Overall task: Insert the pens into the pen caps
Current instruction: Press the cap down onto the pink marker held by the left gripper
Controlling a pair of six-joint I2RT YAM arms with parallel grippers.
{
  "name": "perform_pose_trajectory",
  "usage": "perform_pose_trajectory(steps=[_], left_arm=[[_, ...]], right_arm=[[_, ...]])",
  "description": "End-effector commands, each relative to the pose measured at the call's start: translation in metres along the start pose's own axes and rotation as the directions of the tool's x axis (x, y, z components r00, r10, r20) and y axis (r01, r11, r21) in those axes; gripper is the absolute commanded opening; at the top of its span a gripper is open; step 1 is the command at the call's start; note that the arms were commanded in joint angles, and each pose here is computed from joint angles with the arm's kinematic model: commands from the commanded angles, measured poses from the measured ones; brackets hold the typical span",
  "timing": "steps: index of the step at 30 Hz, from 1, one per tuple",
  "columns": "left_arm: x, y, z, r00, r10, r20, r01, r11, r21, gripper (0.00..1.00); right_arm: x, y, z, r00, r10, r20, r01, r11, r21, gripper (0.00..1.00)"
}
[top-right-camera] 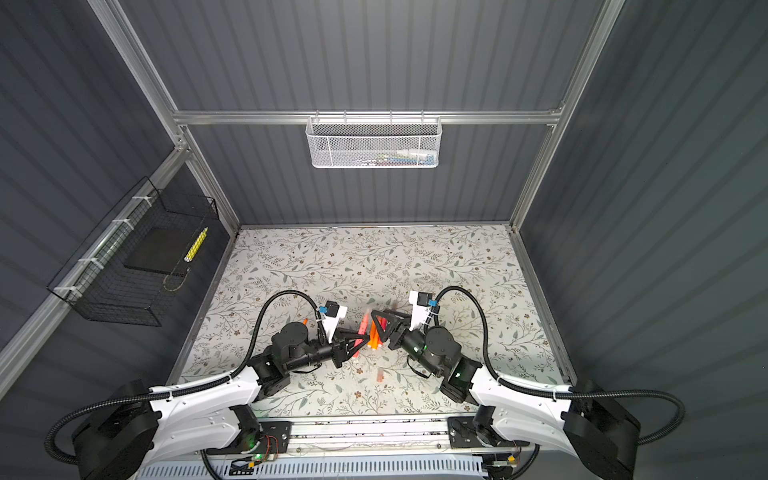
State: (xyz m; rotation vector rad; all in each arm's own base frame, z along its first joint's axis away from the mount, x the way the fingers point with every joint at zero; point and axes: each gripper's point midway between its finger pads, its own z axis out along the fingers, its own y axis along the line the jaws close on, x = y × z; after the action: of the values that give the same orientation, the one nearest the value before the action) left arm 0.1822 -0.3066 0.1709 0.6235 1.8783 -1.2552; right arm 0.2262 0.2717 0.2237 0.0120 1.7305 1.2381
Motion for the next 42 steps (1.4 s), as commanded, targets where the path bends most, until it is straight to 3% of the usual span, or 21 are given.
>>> perform_pose_trajectory(steps=[1,6,13,24,32,38,42], left_arm=[[0.011,0.0,-0.002,0.998,0.053,-0.035,-0.053,0.999,0.008,0.0],[0.017,0.003,0.003,0.997,0.056,-0.059,-0.056,0.998,0.005,0.0],[0.022,-0.003,0.01,0.995,0.047,-0.083,-0.043,0.998,0.049,0.0],[0.019,-0.005,0.005,0.996,0.057,-0.073,-0.054,0.998,0.042,0.0],[0.02,-0.003,0.004,0.996,0.057,-0.072,-0.054,0.998,0.037,0.0],[0.015,-0.003,0.004,0.996,0.062,-0.059,-0.06,0.998,0.029,0.0],[-0.003,0.009,0.001,0.998,0.064,0.019,-0.063,0.996,-0.067,0.0]], right_arm=[[-0.004,0.003,0.006,1.0,-0.025,-0.006,0.025,1.0,0.015,0.61],[0.002,0.012,0.02,0.997,-0.041,-0.066,0.041,0.999,0.009,0.58],[0.012,0.01,0.04,0.992,-0.048,-0.115,0.051,0.998,0.02,0.47],[0.022,0.004,0.053,0.987,-0.039,-0.157,0.046,0.998,0.041,0.44],[0.024,0.002,0.053,0.986,-0.043,-0.164,0.049,0.998,0.038,0.23],[0.037,0.002,0.054,0.977,-0.042,-0.21,0.046,0.999,0.017,0.0],[0.045,0.001,0.049,0.976,-0.042,-0.212,0.039,0.999,-0.017,0.0]])
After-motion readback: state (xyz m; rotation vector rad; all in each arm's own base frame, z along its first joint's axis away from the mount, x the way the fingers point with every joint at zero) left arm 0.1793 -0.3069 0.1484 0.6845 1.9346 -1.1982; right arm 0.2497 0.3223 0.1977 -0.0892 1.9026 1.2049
